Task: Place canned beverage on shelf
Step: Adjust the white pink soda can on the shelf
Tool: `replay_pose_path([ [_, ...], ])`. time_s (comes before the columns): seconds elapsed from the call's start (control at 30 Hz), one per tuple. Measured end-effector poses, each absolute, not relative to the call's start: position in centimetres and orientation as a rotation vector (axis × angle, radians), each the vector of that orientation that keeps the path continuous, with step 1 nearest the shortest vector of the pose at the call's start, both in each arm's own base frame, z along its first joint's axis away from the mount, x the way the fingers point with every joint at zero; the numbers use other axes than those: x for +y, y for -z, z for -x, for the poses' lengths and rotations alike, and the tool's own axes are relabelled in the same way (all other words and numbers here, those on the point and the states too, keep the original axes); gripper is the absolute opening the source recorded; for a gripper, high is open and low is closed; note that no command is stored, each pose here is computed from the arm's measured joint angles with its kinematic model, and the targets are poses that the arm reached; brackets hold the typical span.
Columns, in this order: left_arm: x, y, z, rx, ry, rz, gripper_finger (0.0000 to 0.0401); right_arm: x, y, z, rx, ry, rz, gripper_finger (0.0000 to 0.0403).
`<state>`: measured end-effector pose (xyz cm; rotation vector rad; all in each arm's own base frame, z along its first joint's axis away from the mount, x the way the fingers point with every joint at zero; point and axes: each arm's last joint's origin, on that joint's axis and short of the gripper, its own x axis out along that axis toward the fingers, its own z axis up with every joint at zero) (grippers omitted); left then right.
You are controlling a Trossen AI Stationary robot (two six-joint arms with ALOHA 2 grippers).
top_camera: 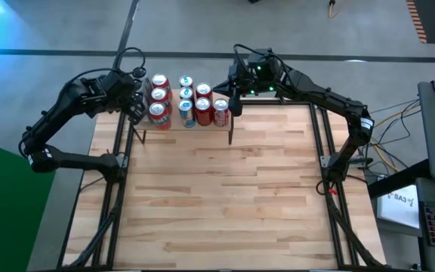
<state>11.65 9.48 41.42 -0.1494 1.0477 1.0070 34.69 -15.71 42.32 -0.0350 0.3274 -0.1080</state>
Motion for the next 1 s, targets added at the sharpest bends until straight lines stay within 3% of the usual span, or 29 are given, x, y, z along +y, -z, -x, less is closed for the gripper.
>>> replay_pose_path([
  [1.0, 9.34, -41.38, -11.58, 1.044, -0.995, 0.186, 0.0000, -15.71, -42.32, -34.69, 0.328, 0.107, 0.038, 0.0009],
])
